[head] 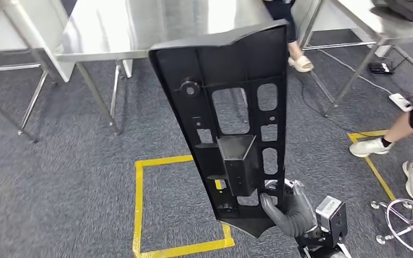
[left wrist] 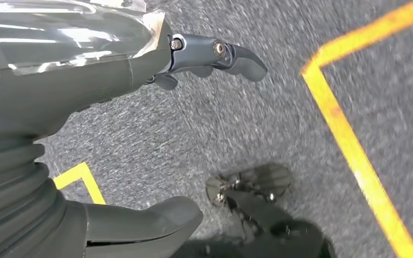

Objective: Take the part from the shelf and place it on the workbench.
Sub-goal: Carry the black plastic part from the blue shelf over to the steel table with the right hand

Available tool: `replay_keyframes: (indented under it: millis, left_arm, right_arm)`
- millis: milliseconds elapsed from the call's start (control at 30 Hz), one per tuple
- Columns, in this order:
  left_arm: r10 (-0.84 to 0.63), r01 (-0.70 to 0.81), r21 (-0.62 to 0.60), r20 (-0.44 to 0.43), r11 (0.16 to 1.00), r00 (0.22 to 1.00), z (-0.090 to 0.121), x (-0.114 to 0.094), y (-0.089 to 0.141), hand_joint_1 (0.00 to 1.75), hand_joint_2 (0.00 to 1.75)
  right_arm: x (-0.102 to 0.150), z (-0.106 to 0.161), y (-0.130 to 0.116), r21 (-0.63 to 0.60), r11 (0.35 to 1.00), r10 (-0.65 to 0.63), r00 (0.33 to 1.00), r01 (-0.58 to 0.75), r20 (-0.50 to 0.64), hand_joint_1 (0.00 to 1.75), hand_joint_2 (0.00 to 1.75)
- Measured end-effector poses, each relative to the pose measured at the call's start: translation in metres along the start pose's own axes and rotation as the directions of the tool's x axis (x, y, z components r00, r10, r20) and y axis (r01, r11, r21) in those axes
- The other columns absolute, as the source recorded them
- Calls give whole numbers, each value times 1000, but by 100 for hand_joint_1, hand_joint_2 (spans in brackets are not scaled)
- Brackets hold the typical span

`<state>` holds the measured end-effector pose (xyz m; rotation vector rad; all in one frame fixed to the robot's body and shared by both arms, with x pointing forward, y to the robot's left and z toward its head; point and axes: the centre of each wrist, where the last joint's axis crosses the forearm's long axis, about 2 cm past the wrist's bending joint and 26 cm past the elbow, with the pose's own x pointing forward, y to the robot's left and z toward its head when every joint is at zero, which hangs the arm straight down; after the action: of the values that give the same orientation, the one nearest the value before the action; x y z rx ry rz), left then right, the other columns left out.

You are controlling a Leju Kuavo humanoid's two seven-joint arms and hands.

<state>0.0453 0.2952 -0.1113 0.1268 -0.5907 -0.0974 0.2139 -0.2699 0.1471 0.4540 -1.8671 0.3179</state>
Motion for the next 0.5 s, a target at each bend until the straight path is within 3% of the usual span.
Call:
replay_keyframes:
  millis: [500]
  left_arm:
    - [-10, 9, -21, -3, 1000, 1000, 0, 0, 0, 0, 175]
  right_arm:
    - [2, 4, -2, -19, 999, 38, 999, -38, -4, 175, 175]
